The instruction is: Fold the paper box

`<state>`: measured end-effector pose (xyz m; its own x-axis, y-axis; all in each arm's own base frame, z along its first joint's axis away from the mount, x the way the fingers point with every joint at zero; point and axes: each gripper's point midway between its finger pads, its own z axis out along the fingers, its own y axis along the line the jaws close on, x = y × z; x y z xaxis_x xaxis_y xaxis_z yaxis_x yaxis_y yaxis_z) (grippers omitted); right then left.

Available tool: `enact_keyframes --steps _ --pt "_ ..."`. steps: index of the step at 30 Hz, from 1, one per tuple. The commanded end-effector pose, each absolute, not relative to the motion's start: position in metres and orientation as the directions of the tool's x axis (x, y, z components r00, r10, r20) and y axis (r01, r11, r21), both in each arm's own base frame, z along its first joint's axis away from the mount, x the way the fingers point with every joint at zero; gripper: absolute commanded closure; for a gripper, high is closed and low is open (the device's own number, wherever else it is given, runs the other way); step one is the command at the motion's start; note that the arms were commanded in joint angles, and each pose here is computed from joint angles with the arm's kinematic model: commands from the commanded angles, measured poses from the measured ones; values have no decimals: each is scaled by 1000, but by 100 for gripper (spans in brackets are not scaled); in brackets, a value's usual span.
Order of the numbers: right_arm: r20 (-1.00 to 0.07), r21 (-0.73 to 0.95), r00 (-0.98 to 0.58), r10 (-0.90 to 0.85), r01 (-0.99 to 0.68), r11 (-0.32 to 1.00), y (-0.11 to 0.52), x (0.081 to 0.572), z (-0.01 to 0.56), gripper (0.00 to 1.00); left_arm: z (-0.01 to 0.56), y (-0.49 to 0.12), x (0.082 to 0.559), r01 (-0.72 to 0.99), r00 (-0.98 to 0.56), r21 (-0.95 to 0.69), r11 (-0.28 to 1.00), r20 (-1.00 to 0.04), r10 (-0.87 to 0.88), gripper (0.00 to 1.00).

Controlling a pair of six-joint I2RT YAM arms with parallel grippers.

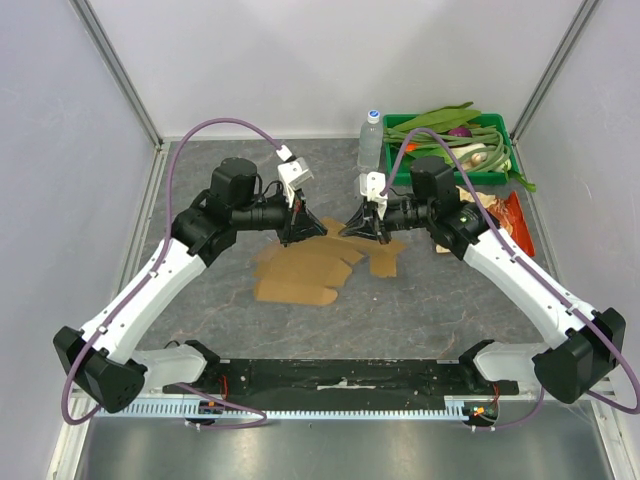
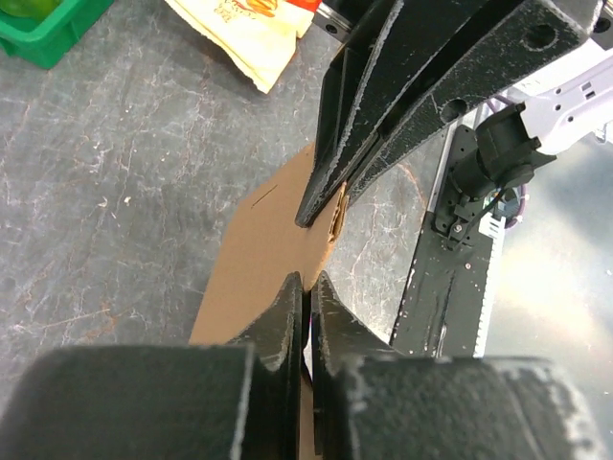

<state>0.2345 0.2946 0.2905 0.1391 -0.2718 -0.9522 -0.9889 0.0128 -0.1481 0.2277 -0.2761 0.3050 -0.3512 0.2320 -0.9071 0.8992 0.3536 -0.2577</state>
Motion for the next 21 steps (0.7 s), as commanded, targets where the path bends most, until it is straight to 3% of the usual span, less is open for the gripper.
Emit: enact_keyframes --steps 1,5,6,7,8,9,10,11,15,18,21 --pt "-959 -190 192 -211 -981 -30 299 224 308 100 330 -274 237 923 -219 -140 358 -957 191 98" --pt "-961 -170 164 -223 -985 9 298 230 308 100 336 -264 245 885 -220 -132 447 -964 150 98" --pt "-964 -150 143 -224 -989 14 298 230 307 100 337 -258 248 859 -249 -158 487 -960 128 93" --pt "-965 -145 136 -224 -989 22 296 232 307 100 343 -248 252 812 -281 -193 550 -956 79 84" --pt "-966 -140 130 -223 -990 27 295 233 307 100 345 -233 262 760 -301 -217 612 -953 36 63" --pt "-967 -133 124 -223 -991 28 294 234 306 100 338 -222 265 715 -332 -248 653 -943 4 52" --pt "-968 -125 114 -223 -991 37 291 235 305 100 346 -207 265 656 -348 -294 695 -935 -68 43" --pt "-969 -118 106 -222 -992 40 289 237 305 100 345 -188 272 586 -357 -320 744 -927 -118 41" --pt "-977 -74 67 -204 -997 25 280 240 302 100 310 -143 276 357 -453 -428 831 -857 -247 41" --pt "-981 -49 48 -185 -999 -1 276 241 302 100 278 -126 281 264 -505 -455 850 -816 -280 48" --pt "-981 -33 32 -191 -999 5 274 242 297 100 257 -131 288 288 -564 -508 812 -775 -285 54"
